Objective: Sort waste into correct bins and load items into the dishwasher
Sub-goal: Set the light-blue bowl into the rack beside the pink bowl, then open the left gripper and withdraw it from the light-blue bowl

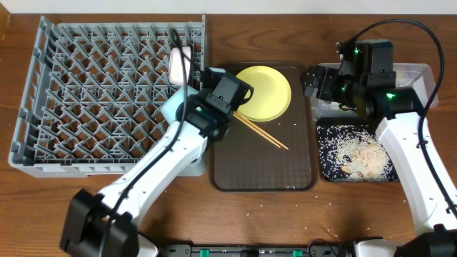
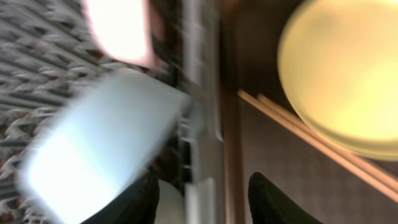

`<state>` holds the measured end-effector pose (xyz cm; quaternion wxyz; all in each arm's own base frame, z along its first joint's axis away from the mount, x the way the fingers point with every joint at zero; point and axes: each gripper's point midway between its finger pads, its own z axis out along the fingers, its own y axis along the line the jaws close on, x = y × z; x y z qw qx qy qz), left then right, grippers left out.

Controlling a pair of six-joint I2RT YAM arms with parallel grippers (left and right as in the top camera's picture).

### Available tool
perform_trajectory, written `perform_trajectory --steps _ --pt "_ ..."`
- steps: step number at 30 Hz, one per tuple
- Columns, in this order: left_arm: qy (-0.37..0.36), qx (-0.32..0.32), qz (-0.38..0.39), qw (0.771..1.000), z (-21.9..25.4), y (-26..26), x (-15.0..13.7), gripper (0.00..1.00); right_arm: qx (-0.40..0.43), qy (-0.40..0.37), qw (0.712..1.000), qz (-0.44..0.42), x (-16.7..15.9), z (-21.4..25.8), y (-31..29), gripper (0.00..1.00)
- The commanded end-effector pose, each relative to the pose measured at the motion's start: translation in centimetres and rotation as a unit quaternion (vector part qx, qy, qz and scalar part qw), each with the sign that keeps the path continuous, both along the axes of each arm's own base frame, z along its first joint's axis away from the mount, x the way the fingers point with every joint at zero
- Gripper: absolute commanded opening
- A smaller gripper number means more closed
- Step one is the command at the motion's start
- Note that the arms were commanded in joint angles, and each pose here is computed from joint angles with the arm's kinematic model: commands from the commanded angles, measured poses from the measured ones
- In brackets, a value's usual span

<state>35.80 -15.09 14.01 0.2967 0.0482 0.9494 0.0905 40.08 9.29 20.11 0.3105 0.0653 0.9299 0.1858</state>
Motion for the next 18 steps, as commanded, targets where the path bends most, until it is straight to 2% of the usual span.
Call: perform_trajectory --steps 1,8,18 --pt "0.035 -0.010 -0.052 0.998 -1.2 -1.6 -0.1 0.47 -0.003 -0.007 1.000 -0.002 0.2 0.5 0.0 0.99" --pt "0.031 0.000 -0.061 0.998 -2.5 -1.8 1.3 0.47 -0.003 -0.007 1.000 -0.002 0.2 0.5 0.0 0.99" --pt "0.010 0.015 -0.014 1.000 -4.2 0.8 4.5 0.48 -0.003 -0.007 1.000 -0.002 0.2 0.5 0.0 0.99"
